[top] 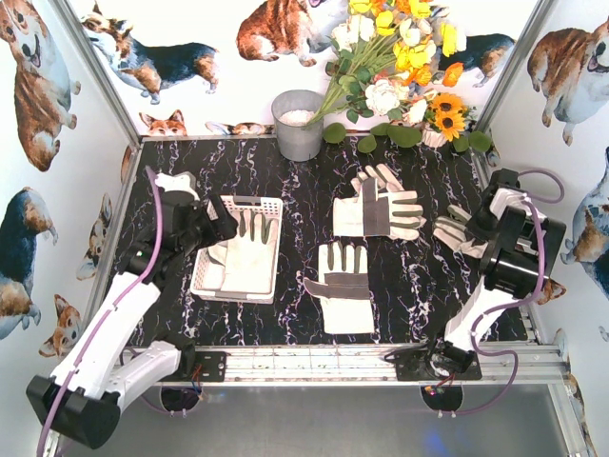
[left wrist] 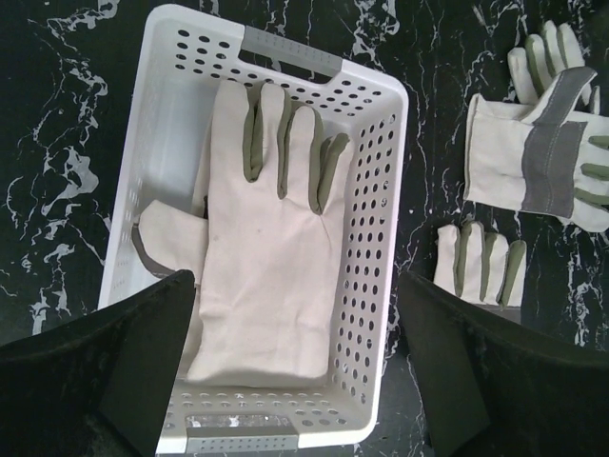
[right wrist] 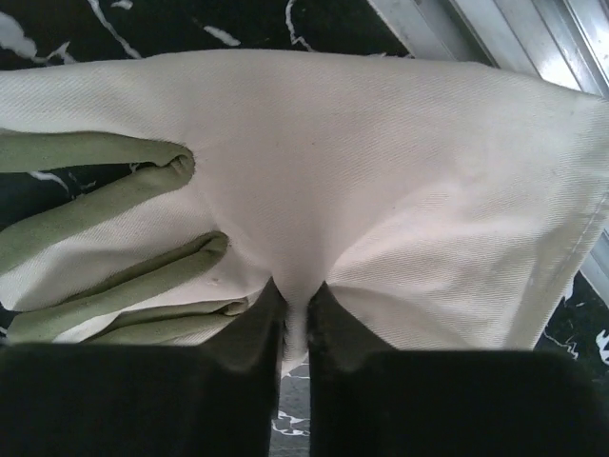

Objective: Put the gloves into the storage basket
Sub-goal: Pick up the glove from the center of the board, then pair the glove with the glove.

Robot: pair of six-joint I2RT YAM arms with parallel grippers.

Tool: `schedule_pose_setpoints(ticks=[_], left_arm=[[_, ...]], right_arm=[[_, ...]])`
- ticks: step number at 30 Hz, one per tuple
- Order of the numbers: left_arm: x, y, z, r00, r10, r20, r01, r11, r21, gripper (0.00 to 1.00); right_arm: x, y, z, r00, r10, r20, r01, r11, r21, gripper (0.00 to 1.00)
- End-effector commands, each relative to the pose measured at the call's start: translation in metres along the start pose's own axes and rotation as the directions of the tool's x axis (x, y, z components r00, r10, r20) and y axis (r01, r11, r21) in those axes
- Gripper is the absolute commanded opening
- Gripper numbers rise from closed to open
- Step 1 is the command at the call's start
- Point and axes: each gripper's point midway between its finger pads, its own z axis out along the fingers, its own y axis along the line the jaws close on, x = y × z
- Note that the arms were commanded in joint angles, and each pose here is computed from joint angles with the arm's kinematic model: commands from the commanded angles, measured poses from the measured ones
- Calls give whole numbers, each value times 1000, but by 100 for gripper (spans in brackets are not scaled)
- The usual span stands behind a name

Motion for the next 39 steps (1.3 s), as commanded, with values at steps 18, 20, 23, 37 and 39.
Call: schedule_pose_setpoints(ticks=[18,20,23,37,39], left_arm=[[5,-31,-12,998,49,36,-57,968,246,79],[1,-42,-17,995,72,62,-87,949,302,78],[-1,-47,-22,991,99,88,-123,932,342,77],[32,-100,-25,988,131,82,-155,804,574,72],[34,-118,-28,983,158,95,-183,778,602,73]], right_arm=[[48,100,-161,1000,23,-7,-23,809,-587,0],[64,117,-186,999,-7,-52,-30,742,-670,0],[84,135,-224,994,-30,-103,-61,632,-772,0],[208,200,-409,848,-505,-160,-176,17,-984,0],[224,204,-426,813,-567,-134,-193,-45,-980,0]])
